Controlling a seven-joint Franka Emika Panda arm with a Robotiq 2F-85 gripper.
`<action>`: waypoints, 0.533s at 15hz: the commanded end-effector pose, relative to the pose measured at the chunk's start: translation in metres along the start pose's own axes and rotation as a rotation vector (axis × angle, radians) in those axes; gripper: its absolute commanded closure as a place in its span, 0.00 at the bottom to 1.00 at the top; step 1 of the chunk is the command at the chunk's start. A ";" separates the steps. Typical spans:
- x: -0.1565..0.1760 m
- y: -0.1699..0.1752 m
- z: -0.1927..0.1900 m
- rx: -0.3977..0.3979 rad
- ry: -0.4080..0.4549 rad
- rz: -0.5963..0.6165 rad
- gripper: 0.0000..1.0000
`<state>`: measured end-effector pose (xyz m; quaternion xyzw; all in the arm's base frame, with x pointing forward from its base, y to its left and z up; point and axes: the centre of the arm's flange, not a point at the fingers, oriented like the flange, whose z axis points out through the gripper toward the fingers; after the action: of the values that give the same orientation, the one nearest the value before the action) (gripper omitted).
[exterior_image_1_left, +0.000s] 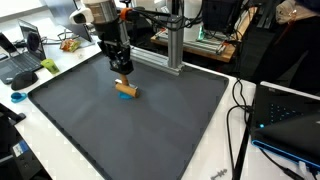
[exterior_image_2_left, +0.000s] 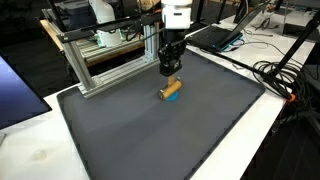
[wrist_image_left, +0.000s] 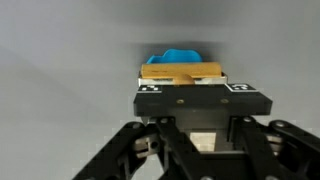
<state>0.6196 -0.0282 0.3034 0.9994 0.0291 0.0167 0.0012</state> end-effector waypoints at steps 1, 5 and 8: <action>-0.002 0.004 0.031 0.008 -0.091 0.013 0.78; -0.001 0.005 0.033 0.011 -0.111 0.014 0.78; 0.000 0.006 0.034 0.012 -0.124 0.014 0.78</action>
<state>0.6230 -0.0294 0.3034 0.9996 0.0284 0.0020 0.0001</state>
